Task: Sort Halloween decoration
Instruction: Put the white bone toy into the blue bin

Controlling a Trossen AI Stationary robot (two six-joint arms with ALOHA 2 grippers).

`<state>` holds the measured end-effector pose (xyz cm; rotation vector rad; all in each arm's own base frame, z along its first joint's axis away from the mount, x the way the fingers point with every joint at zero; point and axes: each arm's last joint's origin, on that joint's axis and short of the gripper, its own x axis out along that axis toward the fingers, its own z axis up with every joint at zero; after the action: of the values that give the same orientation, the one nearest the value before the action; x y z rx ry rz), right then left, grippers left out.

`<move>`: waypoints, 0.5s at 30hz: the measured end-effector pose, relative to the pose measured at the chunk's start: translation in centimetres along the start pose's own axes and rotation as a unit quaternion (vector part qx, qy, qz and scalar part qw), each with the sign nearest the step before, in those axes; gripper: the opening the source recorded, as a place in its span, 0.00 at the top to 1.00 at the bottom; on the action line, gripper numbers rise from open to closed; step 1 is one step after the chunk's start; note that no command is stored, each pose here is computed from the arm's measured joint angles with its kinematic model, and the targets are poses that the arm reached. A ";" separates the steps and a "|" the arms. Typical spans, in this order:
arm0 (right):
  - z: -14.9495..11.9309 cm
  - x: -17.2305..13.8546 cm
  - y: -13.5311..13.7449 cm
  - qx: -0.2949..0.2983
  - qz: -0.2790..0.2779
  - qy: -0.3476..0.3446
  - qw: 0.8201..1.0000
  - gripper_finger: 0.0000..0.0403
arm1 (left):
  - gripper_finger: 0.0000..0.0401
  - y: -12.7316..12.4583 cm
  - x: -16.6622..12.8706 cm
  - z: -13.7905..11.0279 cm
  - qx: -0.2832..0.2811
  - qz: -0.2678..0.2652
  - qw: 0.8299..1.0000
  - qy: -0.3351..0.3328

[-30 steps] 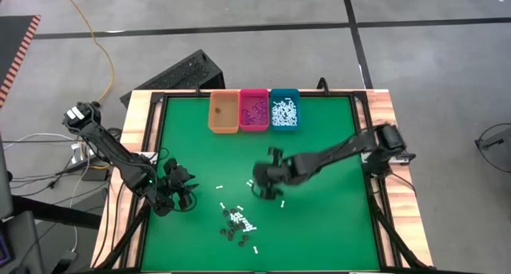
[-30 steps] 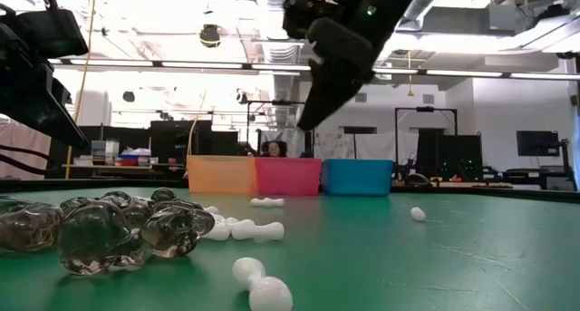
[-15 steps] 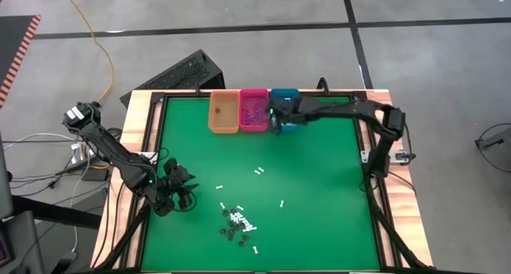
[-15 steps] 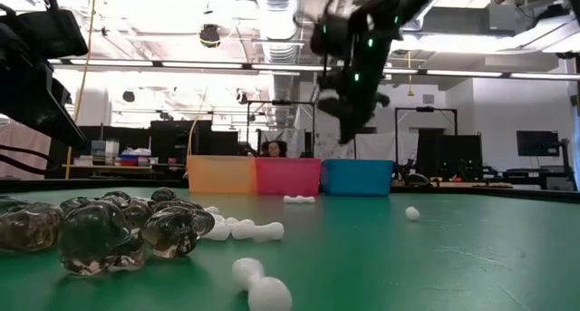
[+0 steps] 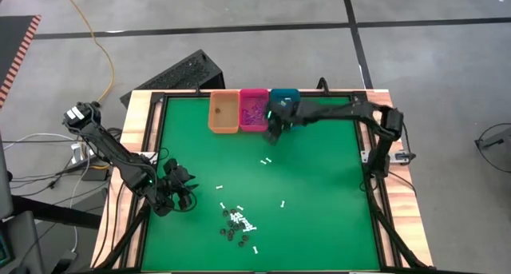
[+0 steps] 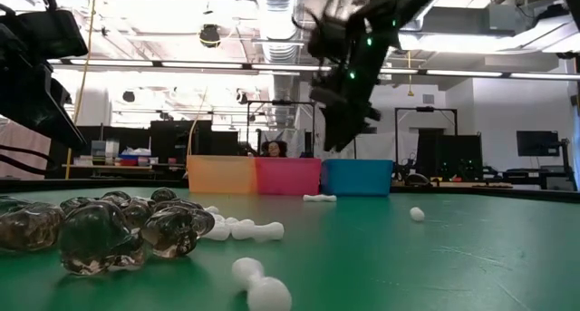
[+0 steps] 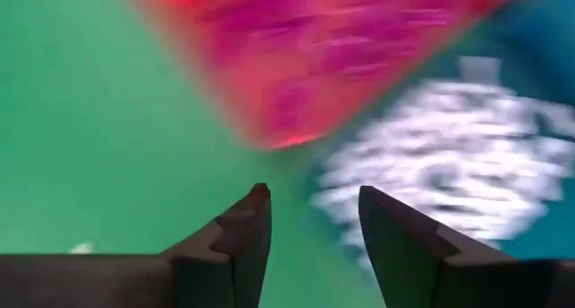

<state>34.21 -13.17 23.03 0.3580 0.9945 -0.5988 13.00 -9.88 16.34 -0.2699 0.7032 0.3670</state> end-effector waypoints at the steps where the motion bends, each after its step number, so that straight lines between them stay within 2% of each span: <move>1: -0.5 -0.1 1.5 -0.023 0.008 0.002 1.000 0.51 | 0.63 0.0 0.0 0.0 0.000 0.000 1.000 0.000; 5: -2.8 -0.5 6.1 -0.084 -0.005 0.017 0.996 0.54 | 0.63 0.0 0.0 0.0 -0.001 -0.001 1.000 0.001; 8: -4.2 -0.5 8.2 -0.118 -0.004 0.028 0.993 0.57 | 0.63 0.0 0.0 0.0 -0.003 -0.002 1.000 0.002; 11: -4.9 0.4 8.9 -0.135 -0.016 0.042 0.990 0.58 | 0.63 0.0 0.0 0.0 -0.005 -0.002 1.000 0.002; 15: -5.2 2.5 8.4 -0.130 -0.007 0.081 0.988 0.59 | 0.63 0.0 0.0 0.0 -0.007 -0.003 1.000 0.003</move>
<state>36.96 -4.54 18.35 0.1706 1.2165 -0.4502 13.01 -9.90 16.34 -0.2858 0.7051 0.3664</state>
